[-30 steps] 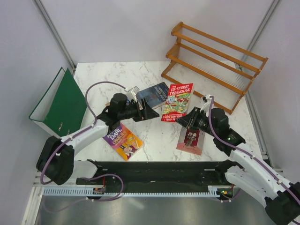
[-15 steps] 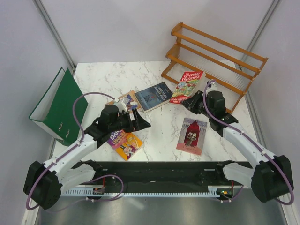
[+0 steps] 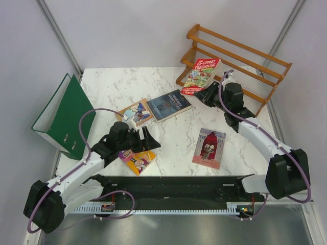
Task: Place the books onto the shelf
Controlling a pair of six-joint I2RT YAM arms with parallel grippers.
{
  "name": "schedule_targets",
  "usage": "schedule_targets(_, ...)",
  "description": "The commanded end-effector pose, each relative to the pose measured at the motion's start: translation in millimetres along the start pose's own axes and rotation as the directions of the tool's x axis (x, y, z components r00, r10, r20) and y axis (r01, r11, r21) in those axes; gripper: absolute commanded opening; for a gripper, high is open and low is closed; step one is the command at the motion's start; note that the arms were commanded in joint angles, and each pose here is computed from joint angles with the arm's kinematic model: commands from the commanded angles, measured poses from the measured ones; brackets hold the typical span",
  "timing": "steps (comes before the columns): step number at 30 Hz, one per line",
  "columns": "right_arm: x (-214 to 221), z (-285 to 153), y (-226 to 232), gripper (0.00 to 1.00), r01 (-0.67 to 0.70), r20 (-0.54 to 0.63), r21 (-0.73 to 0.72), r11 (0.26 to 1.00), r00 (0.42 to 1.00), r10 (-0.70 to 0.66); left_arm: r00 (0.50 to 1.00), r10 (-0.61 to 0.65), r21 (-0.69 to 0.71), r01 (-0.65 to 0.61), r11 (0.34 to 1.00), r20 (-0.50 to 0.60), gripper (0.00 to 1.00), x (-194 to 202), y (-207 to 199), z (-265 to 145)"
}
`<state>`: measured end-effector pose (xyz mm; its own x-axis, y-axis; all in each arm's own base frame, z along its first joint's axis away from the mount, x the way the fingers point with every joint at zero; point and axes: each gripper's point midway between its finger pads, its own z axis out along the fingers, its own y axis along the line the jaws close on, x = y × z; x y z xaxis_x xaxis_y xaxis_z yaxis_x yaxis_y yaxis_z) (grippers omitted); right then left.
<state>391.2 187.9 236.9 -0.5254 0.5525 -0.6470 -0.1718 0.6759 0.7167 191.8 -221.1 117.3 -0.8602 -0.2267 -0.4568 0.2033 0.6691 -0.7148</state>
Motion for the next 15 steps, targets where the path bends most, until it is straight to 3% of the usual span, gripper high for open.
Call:
schedule_targets(1, -45.1, 7.7, 16.4, 0.0, 0.034, 0.118, -0.065, 0.997, 0.993, -0.026, 0.999, 0.051, -0.004, -0.051, 0.999, -0.01, 0.92, 2.0, 3.2, 2.1)
schedule_targets(15, -86.6, 28.5, -33.3, 0.0, -0.068, 0.17, -0.005, 0.998, 0.983, 0.068, 0.997, 0.07, 0.001, -0.07, 0.998, -0.023, 0.91, 9.0, 7.5, -0.2)
